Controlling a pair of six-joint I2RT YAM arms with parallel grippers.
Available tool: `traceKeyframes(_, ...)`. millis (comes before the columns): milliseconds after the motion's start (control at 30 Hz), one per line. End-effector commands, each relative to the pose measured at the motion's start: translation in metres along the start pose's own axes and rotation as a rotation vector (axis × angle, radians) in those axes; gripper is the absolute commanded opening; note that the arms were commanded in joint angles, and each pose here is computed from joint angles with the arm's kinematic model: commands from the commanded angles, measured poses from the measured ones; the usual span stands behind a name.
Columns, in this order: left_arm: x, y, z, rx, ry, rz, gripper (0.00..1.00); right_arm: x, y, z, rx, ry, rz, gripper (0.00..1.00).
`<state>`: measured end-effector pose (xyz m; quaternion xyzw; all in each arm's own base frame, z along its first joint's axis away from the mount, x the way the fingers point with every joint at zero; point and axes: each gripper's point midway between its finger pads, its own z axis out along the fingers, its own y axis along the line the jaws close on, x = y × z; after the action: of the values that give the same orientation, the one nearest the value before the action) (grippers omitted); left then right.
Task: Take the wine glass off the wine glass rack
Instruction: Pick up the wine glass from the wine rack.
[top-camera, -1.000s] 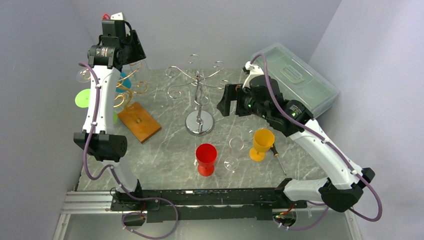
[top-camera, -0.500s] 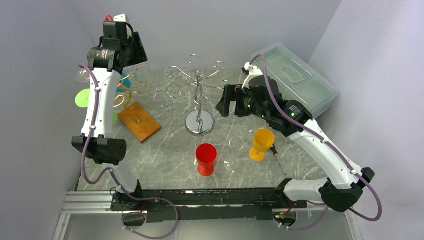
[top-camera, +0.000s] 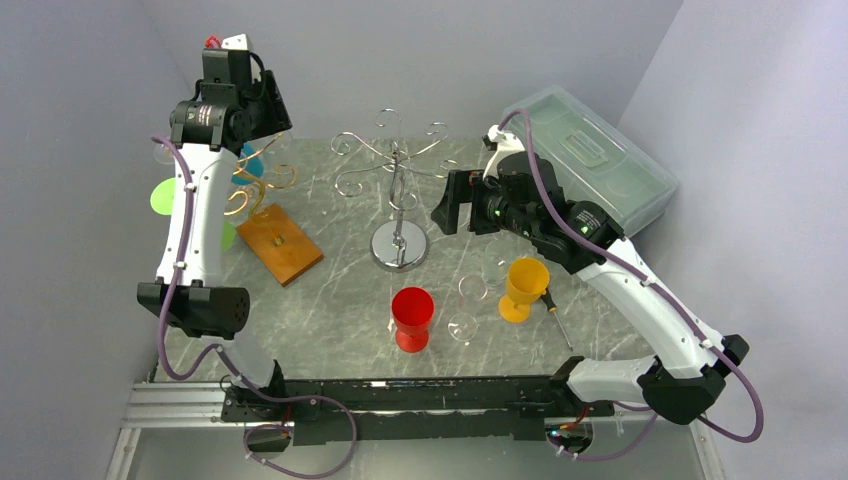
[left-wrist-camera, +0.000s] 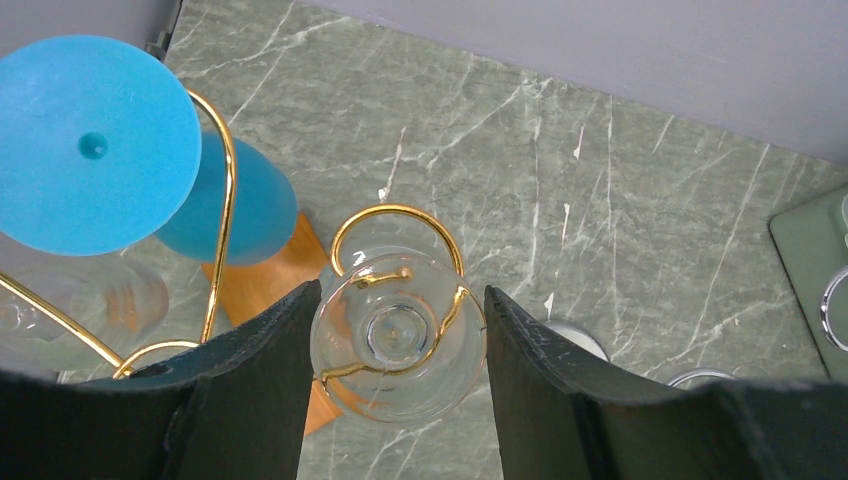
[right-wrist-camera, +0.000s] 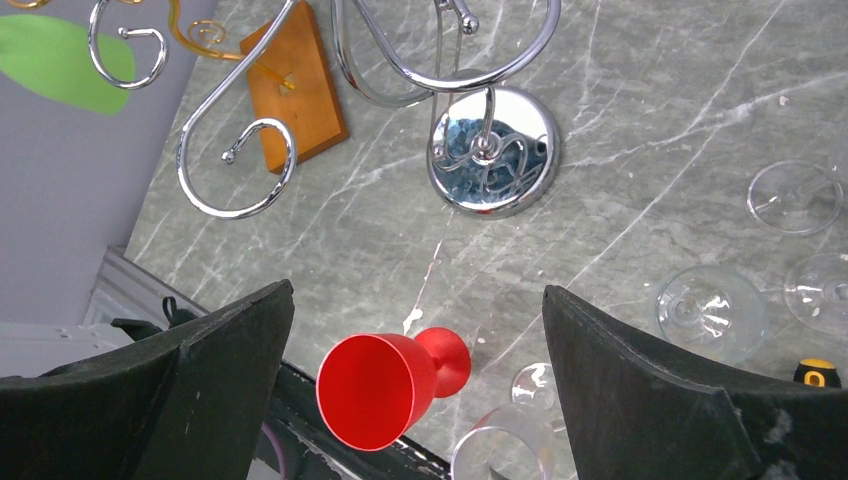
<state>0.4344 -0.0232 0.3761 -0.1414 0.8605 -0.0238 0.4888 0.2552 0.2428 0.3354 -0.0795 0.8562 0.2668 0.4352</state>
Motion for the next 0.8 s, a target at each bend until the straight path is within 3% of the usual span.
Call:
traceKeyframes(0,-0.028,0.002,-0.037,-0.001,-0.125,-0.046,0.28,-0.012,0.007,-0.004,-0.036,-0.049,0.012,0.97)
traceKeyframes(767,-0.033,0.026,-0.015,-0.096,-0.137,-0.076,0.27,-0.011,0.006,0.000,-0.026,-0.040,0.000,0.98)
